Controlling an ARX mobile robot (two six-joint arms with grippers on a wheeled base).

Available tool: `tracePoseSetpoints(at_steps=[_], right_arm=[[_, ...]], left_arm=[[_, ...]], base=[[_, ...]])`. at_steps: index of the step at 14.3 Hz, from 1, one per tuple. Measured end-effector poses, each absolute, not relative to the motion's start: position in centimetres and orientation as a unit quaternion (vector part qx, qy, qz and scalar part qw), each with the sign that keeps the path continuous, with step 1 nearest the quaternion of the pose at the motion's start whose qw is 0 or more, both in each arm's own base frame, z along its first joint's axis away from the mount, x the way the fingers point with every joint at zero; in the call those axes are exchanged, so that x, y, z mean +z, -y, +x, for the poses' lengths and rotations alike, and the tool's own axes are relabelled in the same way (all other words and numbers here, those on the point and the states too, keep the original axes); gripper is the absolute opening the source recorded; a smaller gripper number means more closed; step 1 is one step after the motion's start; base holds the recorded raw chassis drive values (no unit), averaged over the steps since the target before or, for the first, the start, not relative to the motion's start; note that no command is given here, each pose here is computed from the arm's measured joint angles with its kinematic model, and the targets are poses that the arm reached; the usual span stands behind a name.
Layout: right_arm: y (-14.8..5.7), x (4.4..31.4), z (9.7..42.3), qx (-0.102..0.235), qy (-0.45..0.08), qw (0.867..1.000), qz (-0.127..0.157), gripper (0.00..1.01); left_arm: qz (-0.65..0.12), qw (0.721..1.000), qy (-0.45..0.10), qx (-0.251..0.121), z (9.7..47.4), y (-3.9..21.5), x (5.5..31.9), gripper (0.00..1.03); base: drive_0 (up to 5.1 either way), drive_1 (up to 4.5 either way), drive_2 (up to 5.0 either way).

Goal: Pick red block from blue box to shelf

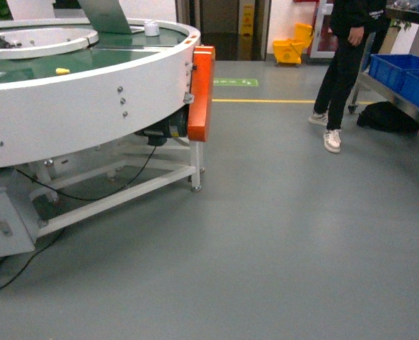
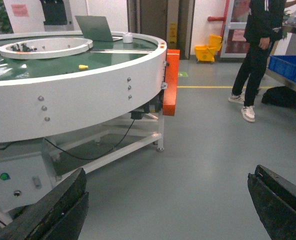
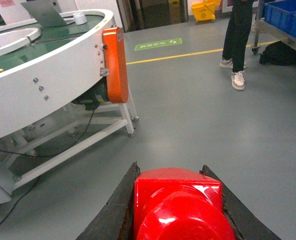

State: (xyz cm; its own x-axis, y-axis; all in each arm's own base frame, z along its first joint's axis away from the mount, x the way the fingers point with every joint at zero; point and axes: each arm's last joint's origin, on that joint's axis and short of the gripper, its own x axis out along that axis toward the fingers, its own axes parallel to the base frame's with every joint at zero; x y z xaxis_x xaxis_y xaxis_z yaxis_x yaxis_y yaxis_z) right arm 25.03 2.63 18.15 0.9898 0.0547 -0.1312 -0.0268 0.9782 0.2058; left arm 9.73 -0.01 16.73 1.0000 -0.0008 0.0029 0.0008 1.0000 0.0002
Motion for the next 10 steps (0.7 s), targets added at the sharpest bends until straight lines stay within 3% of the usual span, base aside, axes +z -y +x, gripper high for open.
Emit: tracePoseSetpoints(at_steps=[3,10], right_arm=[[-2.63,18.17,25.04,0.021,-0.067,0.992,0.102,0.27],[-2.65,18.10,25.04,0.021,-0.070,0.992,0.102,0.27]], left_arm=[[0.000,1.000,0.001,0.000,9.73,0.01,16.73,0.98],[0.000,1.000,0.000,0.001,9.73,0.00,16.71,0.98]], base=[[-0.1,3.93,-4.0],[-0.6,-0.65,-0.6]])
